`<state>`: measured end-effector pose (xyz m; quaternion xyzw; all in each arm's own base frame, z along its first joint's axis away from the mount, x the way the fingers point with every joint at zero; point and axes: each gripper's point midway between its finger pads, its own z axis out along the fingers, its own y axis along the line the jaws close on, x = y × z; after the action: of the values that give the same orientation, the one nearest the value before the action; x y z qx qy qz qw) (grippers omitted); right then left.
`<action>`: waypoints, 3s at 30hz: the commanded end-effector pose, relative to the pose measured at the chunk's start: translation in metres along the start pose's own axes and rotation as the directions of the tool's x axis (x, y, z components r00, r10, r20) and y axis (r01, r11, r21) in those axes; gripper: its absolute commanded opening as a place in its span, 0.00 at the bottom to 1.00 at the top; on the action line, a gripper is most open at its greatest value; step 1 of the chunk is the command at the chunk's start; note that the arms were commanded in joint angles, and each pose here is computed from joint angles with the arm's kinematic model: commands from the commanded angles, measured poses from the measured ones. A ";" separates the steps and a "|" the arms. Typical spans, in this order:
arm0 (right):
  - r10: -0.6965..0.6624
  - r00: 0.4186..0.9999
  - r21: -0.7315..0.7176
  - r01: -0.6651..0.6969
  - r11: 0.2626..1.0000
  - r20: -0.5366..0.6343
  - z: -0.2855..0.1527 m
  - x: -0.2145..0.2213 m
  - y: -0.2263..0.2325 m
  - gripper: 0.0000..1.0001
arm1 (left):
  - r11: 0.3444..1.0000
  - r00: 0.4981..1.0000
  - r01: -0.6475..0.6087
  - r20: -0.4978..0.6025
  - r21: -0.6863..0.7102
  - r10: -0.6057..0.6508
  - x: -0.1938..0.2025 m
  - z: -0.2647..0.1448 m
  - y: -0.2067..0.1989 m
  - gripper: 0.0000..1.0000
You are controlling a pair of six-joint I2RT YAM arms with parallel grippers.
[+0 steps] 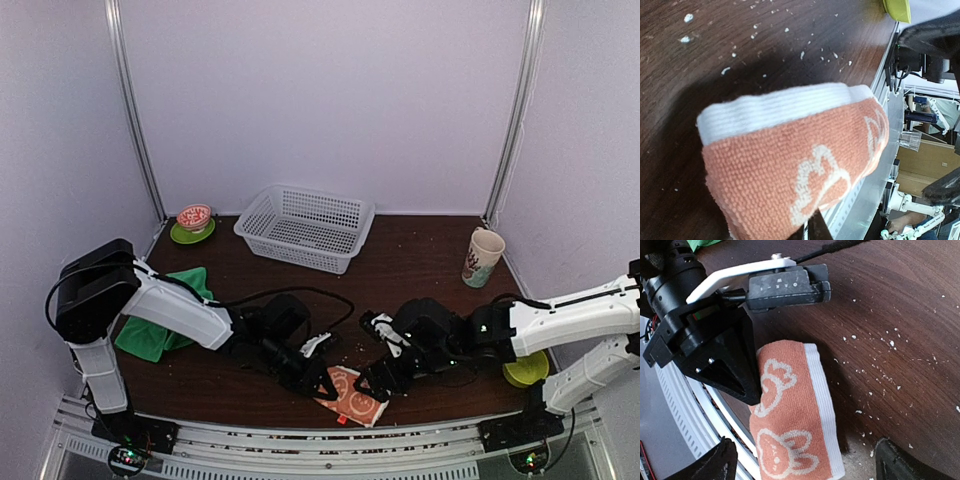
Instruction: Roll the towels
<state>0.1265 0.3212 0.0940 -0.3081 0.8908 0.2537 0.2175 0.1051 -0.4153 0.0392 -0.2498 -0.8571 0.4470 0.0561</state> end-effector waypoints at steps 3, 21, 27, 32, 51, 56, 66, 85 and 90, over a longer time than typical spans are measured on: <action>0.054 0.994 -0.161 -0.069 0.985 -0.098 0.021 0.008 0.005 0.96 | 0.999 1.000 0.020 0.008 -0.038 -0.020 0.003 0.006 0.018 0.06; -0.045 0.935 -0.131 -0.002 0.991 -0.353 0.066 0.075 0.009 0.88 | 0.998 1.000 0.026 0.011 -0.052 -0.026 0.005 0.007 0.022 0.06; -0.023 0.930 -0.095 -0.013 0.995 -0.368 0.075 0.089 0.012 0.62 | 0.998 0.999 0.034 0.013 -0.051 -0.033 0.007 0.007 0.024 0.06; -0.015 0.930 -0.072 -0.012 0.997 -0.368 0.075 0.091 0.011 0.36 | 0.998 1.000 0.028 0.015 -0.052 -0.027 0.006 0.005 0.022 0.06; 0.130 0.991 0.042 -0.131 0.991 0.009 -0.013 -0.022 -0.013 0.00 | 0.984 0.928 -0.078 0.348 -0.158 0.129 -0.051 -0.153 -0.050 0.07; 0.209 0.952 0.066 -0.229 0.971 0.222 -0.058 -0.095 -0.042 0.00 | 0.972 0.817 0.049 0.569 -0.232 0.095 -0.110 -0.229 -0.027 0.08; 0.285 0.823 0.008 -0.331 0.944 0.491 -0.120 -0.193 -0.078 0.00 | 0.909 0.549 0.356 0.836 -0.215 -0.018 -0.243 -0.337 0.031 0.59; 0.259 0.785 0.018 -0.324 0.946 0.563 -0.164 -0.238 -0.094 0.00 | 0.627 0.441 0.755 0.857 -0.192 -0.268 -0.295 -0.331 0.167 0.96; 0.266 0.783 -0.002 -0.320 0.947 0.563 -0.162 -0.246 -0.092 0.00 | 0.606 0.426 0.778 0.850 -0.168 -0.310 -0.304 -0.318 0.189 0.79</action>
<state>0.3199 0.2652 0.3053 -0.0624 0.8512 0.3018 0.4249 0.5353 -0.2395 0.1304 0.2423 -0.9184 0.1978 -0.2422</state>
